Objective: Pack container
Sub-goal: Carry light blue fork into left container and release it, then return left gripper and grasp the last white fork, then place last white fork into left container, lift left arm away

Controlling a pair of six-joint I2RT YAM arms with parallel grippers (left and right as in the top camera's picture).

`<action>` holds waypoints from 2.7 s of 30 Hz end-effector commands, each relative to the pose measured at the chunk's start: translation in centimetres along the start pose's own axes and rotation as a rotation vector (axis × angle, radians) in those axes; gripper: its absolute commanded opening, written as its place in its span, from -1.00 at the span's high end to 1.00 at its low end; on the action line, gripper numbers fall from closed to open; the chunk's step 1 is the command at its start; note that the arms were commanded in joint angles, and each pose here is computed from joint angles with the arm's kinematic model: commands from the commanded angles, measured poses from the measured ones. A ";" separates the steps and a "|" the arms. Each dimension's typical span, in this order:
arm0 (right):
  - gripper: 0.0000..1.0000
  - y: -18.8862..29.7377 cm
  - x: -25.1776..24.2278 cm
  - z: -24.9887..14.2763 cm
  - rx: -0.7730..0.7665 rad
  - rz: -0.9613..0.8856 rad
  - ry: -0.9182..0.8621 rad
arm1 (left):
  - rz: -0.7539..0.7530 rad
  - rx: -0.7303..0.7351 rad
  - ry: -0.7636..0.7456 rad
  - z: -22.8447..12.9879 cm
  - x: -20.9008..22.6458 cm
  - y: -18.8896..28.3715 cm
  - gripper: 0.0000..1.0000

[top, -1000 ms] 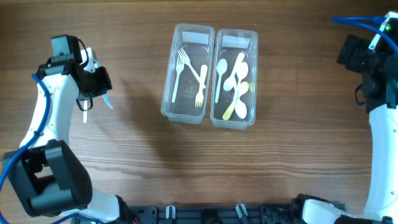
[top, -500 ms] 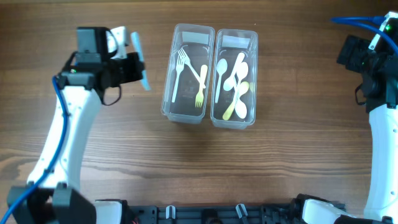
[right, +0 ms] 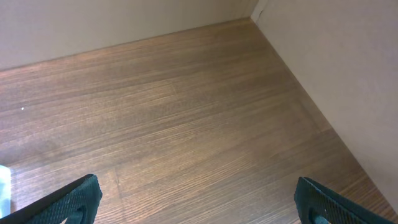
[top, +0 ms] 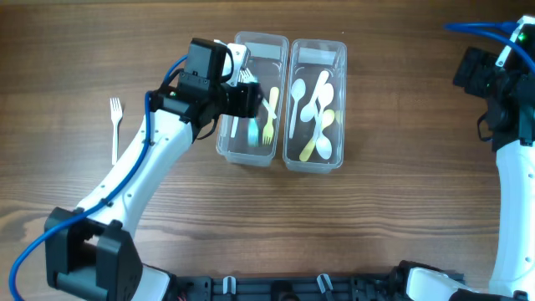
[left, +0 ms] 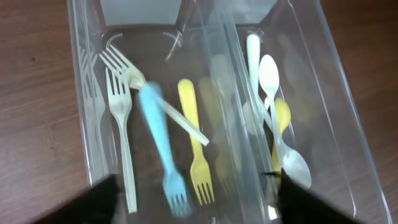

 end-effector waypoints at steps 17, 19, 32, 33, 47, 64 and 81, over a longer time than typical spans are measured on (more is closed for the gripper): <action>-1.00 0.7 -0.2 0.6 -0.026 0.007 -0.016 | 0.755 -0.195 0.391 -2.0 16.9 17.3 -0.99; -0.99 0.7 -0.2 0.6 -0.026 0.007 -0.015 | 0.783 -0.135 0.448 -2.9 19.2 16.4 -0.99; -0.99 0.7 -0.2 0.6 -0.026 0.007 -0.016 | 0.667 0.282 0.499 -8.9 28.5 2.2 -0.99; -1.00 0.7 -0.2 0.6 -0.026 0.007 -0.016 | 0.645 0.302 0.472 -9.3 28.8 1.2 -0.99; -1.00 0.7 -0.2 0.6 -0.026 0.007 -0.016 | 0.492 0.329 0.348 -9.9 29.0 -1.8 -0.89; -1.00 0.7 -0.2 0.6 -0.026 0.007 -0.015 | 0.510 0.316 0.451 -10.5 30.0 -1.0 0.91; -0.99 0.7 -0.2 0.6 -0.026 0.007 -0.015 | 0.095 -0.160 0.387 1.0 18.9 9.1 0.92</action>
Point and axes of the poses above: each gripper's point midway between its finger pads, its own y axis back along the fingers, its own x axis along the line the jaws close on, z = x × y, the point moved 7 cm from there along y, back along the fingers, and after that the axes turned 2 degrees about y, right-handed, at the moved point
